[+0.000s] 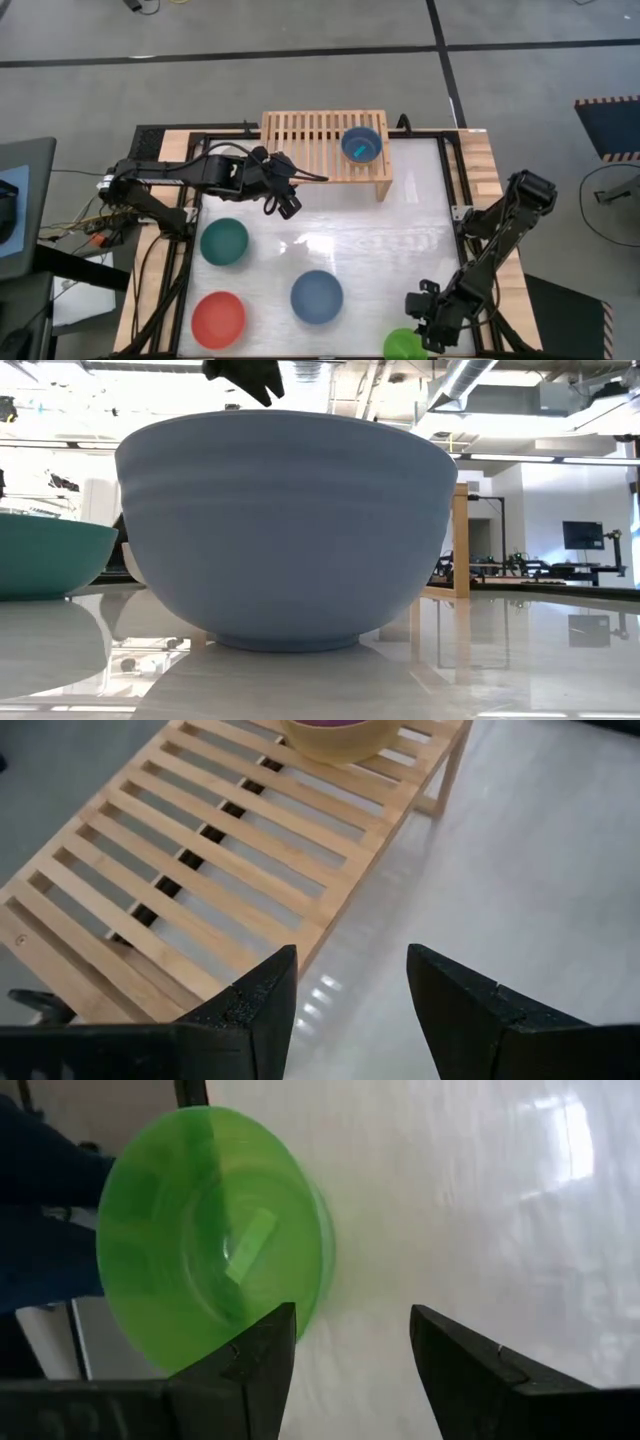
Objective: Place and stack bowls onto a shelf
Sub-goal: Stack the small green bowl on the small blue bowl on the shelf
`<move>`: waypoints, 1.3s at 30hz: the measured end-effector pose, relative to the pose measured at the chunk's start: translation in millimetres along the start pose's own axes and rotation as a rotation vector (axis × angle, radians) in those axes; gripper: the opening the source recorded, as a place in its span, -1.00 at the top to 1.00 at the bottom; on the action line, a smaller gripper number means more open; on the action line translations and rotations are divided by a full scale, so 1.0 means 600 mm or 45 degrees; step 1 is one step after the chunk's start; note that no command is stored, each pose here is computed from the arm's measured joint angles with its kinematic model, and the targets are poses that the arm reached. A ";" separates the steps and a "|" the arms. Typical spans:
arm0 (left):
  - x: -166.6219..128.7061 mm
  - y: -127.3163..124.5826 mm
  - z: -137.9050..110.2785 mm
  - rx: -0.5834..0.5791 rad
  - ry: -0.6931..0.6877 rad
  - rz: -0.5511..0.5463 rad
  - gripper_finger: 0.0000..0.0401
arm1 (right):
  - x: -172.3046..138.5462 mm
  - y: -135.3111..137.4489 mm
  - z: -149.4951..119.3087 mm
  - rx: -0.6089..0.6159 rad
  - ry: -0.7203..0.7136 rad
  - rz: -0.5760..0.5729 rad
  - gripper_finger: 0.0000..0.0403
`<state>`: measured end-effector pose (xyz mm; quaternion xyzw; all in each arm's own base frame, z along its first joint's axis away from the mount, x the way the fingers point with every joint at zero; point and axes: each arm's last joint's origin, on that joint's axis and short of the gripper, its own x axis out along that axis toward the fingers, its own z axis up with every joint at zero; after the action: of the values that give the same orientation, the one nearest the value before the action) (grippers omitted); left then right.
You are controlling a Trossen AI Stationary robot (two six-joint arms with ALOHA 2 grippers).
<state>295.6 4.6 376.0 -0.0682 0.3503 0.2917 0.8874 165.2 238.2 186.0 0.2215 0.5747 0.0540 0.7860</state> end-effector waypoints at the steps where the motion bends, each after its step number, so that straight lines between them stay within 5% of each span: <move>1: 0.000 0.000 0.000 0.003 0.001 0.001 0.12 | -0.005 0.003 0.002 0.000 -0.005 0.005 -0.10; 9: 0.000 0.000 0.000 0.001 0.000 0.001 0.12 | 0.008 0.031 0.012 -0.189 -0.006 0.003 -0.10; 16: -0.002 -0.004 -0.002 -0.001 0.003 -0.016 0.12 | 0.047 0.014 0.021 -0.160 0.035 -0.128 -0.06; 20: -0.002 -0.005 -0.002 -0.002 0.008 -0.027 0.12 | 0.049 0.010 0.028 -0.141 0.041 -0.140 0.19; 24: -0.002 -0.005 -0.002 -0.003 0.007 -0.027 0.12 | 0.048 0.003 0.040 -0.114 0.036 -0.158 0.64; 27: -0.002 -0.005 -0.002 -0.003 0.008 -0.027 0.12 | 0.046 -0.006 0.049 -0.048 0.041 -0.188 0.89; 33: -0.002 -0.005 -0.001 0.007 0.001 -0.029 0.12 | 0.023 -0.032 0.062 0.219 0.051 -0.320 0.86; 39: -0.001 -0.006 0.008 0.051 -0.059 -0.046 0.12 | -0.055 -0.064 0.079 0.314 -0.027 -0.414 0.88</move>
<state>300.3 3.1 379.7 -0.0499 0.3341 0.2699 0.9017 191.7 179.0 210.6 0.2210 0.5969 -0.1467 0.7573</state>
